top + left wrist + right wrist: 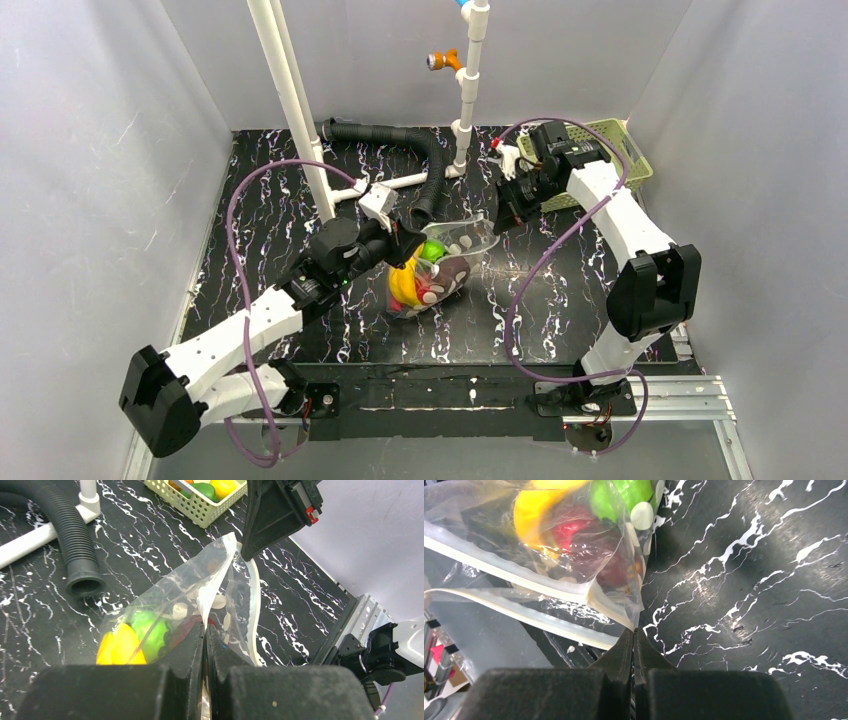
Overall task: Open the zip-top bag and remove the fake food
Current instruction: Adjust the zipper food storage bag at the center of the board, then pick up the fake fruit from the zipper food storage bag.
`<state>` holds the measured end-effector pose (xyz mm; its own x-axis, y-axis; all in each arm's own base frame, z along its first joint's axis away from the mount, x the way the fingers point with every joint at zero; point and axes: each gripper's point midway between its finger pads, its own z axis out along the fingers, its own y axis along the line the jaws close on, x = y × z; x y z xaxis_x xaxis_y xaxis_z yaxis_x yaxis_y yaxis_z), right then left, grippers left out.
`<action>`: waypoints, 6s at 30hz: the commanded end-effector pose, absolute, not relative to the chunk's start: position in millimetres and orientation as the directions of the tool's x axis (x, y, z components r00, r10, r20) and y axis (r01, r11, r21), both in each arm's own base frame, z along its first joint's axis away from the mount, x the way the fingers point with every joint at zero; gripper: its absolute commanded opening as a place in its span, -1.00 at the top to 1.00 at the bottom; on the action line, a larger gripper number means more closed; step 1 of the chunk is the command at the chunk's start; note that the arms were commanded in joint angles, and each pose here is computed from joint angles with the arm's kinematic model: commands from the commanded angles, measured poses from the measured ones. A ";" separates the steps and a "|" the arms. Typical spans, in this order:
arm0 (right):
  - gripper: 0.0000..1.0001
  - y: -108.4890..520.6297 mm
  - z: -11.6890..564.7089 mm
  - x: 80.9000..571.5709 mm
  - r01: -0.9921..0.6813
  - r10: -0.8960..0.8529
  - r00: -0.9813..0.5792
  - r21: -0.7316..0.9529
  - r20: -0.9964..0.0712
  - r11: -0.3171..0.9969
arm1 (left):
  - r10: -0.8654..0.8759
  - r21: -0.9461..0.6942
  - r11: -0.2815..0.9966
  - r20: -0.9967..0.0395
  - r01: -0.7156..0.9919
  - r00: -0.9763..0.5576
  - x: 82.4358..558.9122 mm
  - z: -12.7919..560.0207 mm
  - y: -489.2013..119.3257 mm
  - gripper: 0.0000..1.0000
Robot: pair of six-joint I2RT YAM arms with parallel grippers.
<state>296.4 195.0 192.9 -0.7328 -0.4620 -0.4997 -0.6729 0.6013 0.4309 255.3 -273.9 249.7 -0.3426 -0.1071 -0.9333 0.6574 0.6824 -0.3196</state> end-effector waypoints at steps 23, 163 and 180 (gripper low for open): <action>0.30 209.2 249.7 231.6 -0.882 -0.439 -0.470 0.379 -0.766 0.281 | -0.182 -0.469 0.502 -0.879 0.726 -0.441 246.5 258.8 -325.6 1.00; 0.51 289.6 106.4 211.9 -0.933 -0.676 -0.353 0.297 -0.647 0.203 | -0.048 -0.494 0.490 -0.838 0.718 -0.543 196.7 137.9 -304.3 1.00; 0.63 291.7 161.2 207.5 -0.848 -0.472 -0.505 0.517 -0.723 0.115 | -0.028 -0.511 0.470 -0.824 0.720 -0.567 199.5 135.4 -315.6 1.00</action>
